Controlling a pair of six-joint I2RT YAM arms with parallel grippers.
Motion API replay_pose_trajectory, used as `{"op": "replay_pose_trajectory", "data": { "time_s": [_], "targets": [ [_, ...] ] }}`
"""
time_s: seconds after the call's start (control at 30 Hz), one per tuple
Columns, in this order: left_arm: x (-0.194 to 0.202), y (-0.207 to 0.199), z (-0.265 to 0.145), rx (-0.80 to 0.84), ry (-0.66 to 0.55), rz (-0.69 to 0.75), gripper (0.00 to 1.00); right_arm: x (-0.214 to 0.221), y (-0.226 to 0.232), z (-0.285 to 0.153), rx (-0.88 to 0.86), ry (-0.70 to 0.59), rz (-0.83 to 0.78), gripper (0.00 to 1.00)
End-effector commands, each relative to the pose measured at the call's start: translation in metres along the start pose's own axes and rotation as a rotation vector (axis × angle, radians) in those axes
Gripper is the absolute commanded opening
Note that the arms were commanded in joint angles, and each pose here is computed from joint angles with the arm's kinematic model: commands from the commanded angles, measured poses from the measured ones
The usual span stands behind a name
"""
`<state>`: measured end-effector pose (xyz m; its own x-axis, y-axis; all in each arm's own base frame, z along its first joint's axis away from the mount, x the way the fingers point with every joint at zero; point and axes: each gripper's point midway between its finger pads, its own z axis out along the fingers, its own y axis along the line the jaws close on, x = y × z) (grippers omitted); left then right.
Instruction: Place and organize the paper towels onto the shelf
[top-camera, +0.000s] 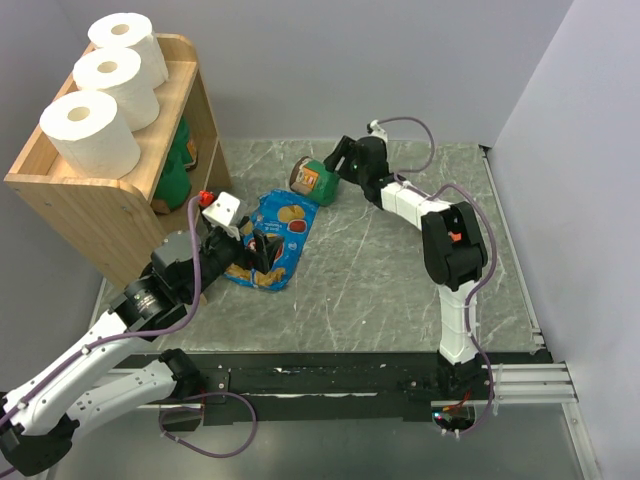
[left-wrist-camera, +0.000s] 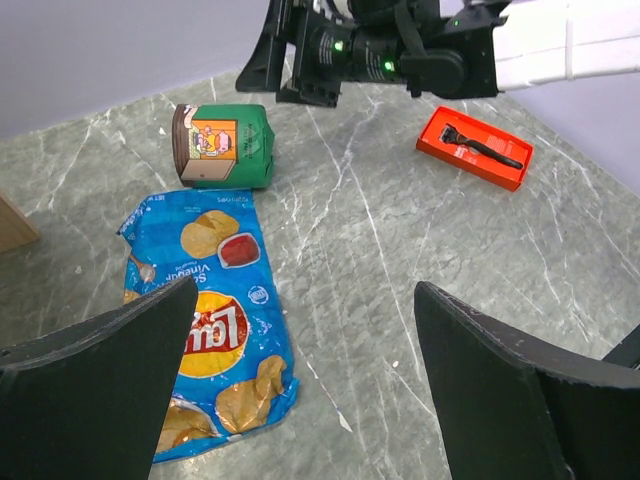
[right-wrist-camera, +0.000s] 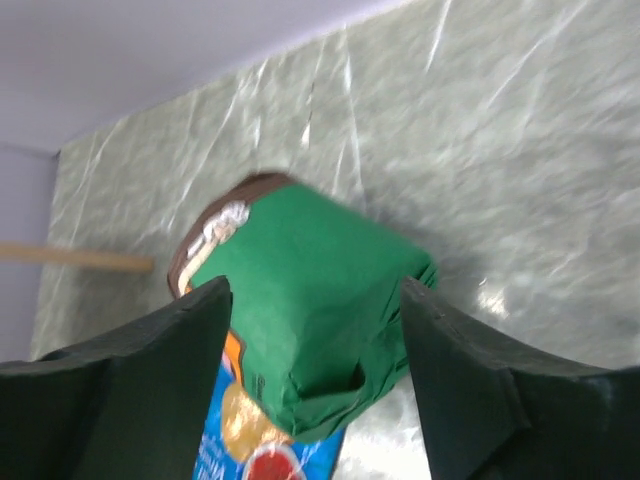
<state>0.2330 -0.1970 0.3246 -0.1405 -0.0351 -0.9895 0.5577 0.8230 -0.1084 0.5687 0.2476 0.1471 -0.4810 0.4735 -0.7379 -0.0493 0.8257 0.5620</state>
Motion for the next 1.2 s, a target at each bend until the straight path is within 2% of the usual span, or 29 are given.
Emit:
{"op": "replay_pose_trajectory", "data": {
  "time_s": [0.0,0.17,0.4,0.83,1.17],
  "targets": [
    [-0.005,0.000,0.005,-0.003,-0.024,0.004,0.96,-0.011,0.030,-0.026,-0.135,-0.013,0.088,0.81],
    [-0.004,0.001,0.006,-0.010,-0.027,0.005,0.96,0.014,0.023,-0.031,-0.196,0.012,0.131,0.88],
    [0.000,-0.002,0.010,0.002,-0.010,0.005,0.96,0.029,0.031,-0.029,-0.326,0.042,0.100,0.88],
    [0.001,-0.001,0.011,-0.002,-0.004,0.009,0.96,0.014,0.036,-0.013,-0.334,0.024,0.091,0.87],
    [0.002,-0.001,0.011,-0.004,-0.003,0.011,0.96,0.030,0.017,-0.015,-0.262,0.038,0.159,0.87]
  ]
}}
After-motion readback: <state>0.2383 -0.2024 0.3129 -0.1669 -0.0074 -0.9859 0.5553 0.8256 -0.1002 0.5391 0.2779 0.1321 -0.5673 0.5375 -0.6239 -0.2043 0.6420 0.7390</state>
